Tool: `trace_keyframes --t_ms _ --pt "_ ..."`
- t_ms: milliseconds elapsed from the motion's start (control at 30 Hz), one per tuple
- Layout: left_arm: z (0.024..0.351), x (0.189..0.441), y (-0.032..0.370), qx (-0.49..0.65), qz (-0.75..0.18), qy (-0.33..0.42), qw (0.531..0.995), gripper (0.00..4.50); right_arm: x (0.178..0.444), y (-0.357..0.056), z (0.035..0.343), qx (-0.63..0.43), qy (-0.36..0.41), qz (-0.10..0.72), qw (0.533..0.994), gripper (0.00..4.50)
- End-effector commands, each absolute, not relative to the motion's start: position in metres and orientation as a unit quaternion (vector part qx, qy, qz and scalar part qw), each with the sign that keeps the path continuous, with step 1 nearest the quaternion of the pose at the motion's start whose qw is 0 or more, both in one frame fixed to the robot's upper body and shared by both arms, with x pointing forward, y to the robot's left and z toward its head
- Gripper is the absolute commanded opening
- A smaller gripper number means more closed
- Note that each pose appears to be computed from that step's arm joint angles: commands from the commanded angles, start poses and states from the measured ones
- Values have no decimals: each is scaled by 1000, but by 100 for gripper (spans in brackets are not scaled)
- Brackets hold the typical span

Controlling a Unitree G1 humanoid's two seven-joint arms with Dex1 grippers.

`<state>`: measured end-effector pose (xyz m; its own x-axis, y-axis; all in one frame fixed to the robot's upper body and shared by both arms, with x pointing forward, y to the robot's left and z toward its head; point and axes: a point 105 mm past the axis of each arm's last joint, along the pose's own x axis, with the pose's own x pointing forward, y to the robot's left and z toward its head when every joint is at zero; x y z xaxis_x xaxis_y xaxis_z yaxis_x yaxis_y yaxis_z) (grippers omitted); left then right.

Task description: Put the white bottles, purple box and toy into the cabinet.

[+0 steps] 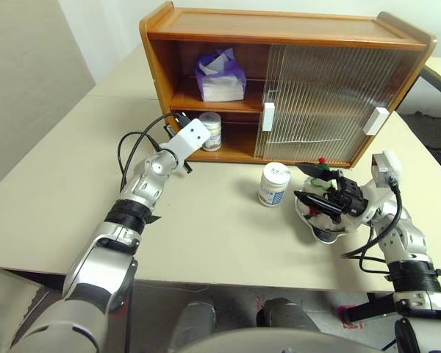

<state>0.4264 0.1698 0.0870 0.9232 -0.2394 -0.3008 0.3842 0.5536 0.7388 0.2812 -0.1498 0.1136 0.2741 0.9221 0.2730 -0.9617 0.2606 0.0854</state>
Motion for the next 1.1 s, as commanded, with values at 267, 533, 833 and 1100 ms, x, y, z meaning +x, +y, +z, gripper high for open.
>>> trace_keyframes --t_ms 267,533,833,1100 --pt "86 433 143 440 -214 75 869 3 280 -149 116 109 -83 597 790 450" --pt "80 430 148 443 -213 80 867 3 280 -146 115 111 -82 599 788 450" --pt "84 432 146 445 -217 76 865 3 281 -147 116 109 -85 599 789 450" --pt "84 435 155 467 -213 88 854 3 280 -150 116 110 -86 599 788 450"
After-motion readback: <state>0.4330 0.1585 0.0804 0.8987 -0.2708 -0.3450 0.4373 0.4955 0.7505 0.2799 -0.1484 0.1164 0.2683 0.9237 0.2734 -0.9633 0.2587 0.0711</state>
